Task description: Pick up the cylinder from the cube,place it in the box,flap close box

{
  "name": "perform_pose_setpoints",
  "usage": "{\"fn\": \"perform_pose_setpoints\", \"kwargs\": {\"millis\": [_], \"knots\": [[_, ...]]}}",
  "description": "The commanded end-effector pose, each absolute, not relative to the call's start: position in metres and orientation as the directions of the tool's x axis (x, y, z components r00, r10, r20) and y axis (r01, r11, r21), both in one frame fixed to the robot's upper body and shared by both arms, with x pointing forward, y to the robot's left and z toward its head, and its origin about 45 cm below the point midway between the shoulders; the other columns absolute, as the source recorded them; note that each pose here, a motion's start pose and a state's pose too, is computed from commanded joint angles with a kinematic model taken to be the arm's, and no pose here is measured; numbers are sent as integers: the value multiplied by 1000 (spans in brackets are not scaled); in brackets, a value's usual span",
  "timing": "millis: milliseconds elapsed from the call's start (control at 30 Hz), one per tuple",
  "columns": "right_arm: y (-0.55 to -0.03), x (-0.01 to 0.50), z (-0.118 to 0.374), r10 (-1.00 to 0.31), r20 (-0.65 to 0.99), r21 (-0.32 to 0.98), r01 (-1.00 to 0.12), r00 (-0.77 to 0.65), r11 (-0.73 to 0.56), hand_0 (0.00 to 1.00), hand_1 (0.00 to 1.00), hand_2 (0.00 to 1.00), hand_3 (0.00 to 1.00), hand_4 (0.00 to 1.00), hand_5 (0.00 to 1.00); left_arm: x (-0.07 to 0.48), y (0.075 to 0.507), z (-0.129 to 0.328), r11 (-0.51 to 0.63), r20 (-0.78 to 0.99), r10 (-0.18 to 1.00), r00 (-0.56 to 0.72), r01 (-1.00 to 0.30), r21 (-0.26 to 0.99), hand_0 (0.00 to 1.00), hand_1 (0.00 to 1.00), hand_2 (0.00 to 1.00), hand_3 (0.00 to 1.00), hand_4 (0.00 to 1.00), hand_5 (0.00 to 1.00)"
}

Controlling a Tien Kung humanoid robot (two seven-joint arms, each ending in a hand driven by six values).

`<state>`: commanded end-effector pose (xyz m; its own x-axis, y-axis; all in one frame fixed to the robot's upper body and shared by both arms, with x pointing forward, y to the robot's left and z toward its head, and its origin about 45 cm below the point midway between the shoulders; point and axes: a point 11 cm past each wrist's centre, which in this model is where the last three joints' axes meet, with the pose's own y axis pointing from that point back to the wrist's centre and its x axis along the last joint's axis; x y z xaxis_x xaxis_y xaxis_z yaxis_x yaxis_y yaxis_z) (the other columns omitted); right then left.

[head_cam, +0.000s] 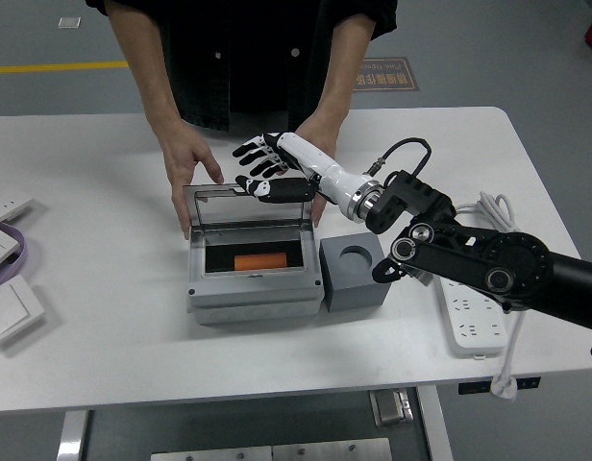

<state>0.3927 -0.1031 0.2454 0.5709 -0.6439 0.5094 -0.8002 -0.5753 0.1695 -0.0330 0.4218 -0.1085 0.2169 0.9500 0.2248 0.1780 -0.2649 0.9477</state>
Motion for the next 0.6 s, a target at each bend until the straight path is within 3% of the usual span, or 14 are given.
{"fn": "perform_pose_setpoints", "kwargs": {"millis": [367,600], "knots": [[-103,360,251,-563,580,168,-762,589,-625,674,648,695,699,629,272,-31,420,-109,-262,224,951,212,173,950,623,594,606,654,744,296],[-104,343,241,-547,537,233,-736,643,-636,609,635,694,700,626,278,-31,422,-109,-265,228,951,211,171,949,623,594,607,654,745,296]]}}
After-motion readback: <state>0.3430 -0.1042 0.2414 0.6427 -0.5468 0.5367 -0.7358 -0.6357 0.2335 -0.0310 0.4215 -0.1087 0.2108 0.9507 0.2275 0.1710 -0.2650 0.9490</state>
